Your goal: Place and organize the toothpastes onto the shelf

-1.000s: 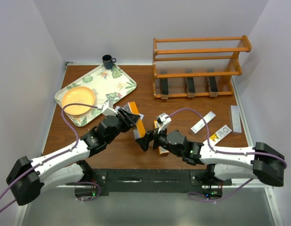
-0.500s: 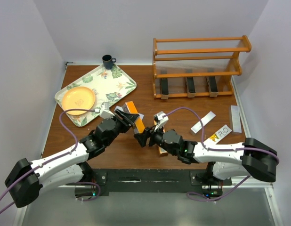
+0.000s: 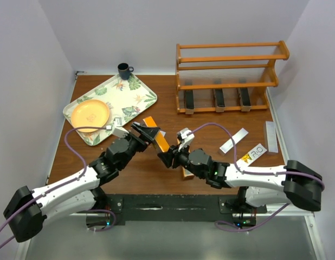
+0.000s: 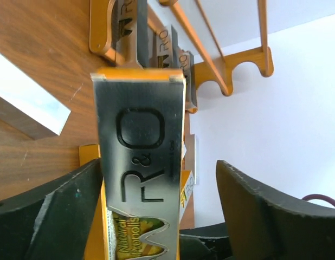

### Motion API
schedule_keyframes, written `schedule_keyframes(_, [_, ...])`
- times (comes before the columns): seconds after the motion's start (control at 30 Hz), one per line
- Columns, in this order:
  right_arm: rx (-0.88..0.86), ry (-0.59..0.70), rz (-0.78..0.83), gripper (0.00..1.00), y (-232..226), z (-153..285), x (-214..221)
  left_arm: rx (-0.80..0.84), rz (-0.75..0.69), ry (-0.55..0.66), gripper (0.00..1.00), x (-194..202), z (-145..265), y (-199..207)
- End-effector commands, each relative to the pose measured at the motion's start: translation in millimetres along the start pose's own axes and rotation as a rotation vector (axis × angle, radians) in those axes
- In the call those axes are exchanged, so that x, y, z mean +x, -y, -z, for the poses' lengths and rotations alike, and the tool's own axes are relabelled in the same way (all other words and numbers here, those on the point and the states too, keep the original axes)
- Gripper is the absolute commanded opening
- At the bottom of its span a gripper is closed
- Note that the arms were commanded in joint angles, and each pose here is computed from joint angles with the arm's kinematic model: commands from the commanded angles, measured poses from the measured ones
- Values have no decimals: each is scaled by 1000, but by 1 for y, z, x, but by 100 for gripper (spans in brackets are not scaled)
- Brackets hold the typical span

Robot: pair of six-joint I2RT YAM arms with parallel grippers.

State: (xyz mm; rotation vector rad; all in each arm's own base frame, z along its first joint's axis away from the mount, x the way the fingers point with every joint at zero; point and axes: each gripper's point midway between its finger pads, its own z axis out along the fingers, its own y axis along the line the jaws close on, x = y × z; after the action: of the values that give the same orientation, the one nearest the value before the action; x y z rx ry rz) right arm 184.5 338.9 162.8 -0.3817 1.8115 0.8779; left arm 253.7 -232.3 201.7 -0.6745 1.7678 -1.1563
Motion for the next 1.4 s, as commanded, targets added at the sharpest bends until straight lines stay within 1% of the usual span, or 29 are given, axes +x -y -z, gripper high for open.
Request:
schedule_keyframes(0.0, [44,62,69,16,4,12,-35,32,-66,123,94,-34,8,23])
schedule_keyframes(0.17, [151,29,143,16,31,26,-43,-39,-262,233,97,-73,26,33])
schedule_keyframes(0.2, [188,14,154,15,42,31,-46,-59,-320,274,97,-85,32,35])
schedule_keyframes(0.23, [207,12,158,15,47,33,-49,-66,-346,297,97,-93,37,39])
schedule_keyframes(0.27, [231,8,173,15,53,36,-52,-109,-390,320,97,-104,44,38])
schedule_keyframes(0.3, [264,-3,182,15,62,41,-57,-121,-454,339,98,-113,50,40])
schedule_keyframes(0.37, [307,5,194,15,73,46,-67,-153,-507,381,98,-130,62,48])
schedule_keyframes(0.4, [353,-20,206,15,85,51,-69,-162,-569,391,98,-136,67,51])
schedule_keyframes(0.47, [418,-37,221,15,101,58,-75,-177,-624,410,98,-148,75,60])
schedule_keyframes(0.5, [434,-26,221,15,103,59,-85,-194,-682,411,99,-152,77,61])
schedule_keyframes(0.57, [499,-49,241,15,118,63,-91,-207,-745,411,99,-158,79,68])
schedule_keyframes(0.6, [516,-36,239,15,119,64,-103,-230,-804,399,99,-158,77,66])
schedule_keyframes(0.67, [569,-58,252,15,132,66,-110,-233,-869,380,99,-158,74,69])
schedule_keyframes(0.7, [576,-38,247,15,131,65,-124,-254,-925,363,99,-157,69,66])
schedule_keyframes(0.77, [609,-48,264,15,140,61,-132,-271,-974,342,99,-154,64,62])
schedule_keyframes(0.8, [613,-28,258,15,139,59,-145,-290,-1011,323,99,-152,59,57])
schedule_keyframes(0.83, [615,-28,255,15,141,56,-151,-307,-1022,318,99,-153,56,52])
schedule_keyframes(0.87, [647,-59,257,15,152,52,-151,-309,-1033,300,99,-150,51,47])
schedule_keyframes(0.9, [649,-40,246,15,152,48,-166,-320,-1038,285,99,-148,47,42])
schedule_keyframes(0.93, [647,-43,244,15,153,44,-171,-338,-1035,284,99,-152,44,35])
schedule_keyframes(0.97, [668,-55,239,15,163,37,-172,-333,-1037,258,99,-147,40,27])
schedule_keyframes(1.07, [667,-16,202,15,169,23,-200,-369,-1034,235,99,-151,35,8])
schedule_keyframes(1.13, [680,-48,185,15,183,7,-197,-392,-1045,241,99,-154,35,2])
schedule_keyframes(1.17, [678,-20,166,15,187,3,-210,-399,-1045,243,99,-155,36,1])
schedule_keyframes(1.23, [679,-27,159,15,196,-13,-209,-404,-1050,243,99,-155,36,0])
schedule_keyframes(1.3, [674,13,149,15,201,-23,-226,-410,-1052,255,99,-158,38,0])
schedule_keyframes(1.33, [679,-1,146,15,208,-32,-223,-413,-1051,259,99,-159,39,0])
schedule_keyframes(1.37, [686,12,142,15,212,-36,-233,-413,-1050,262,99,-159,39,0])
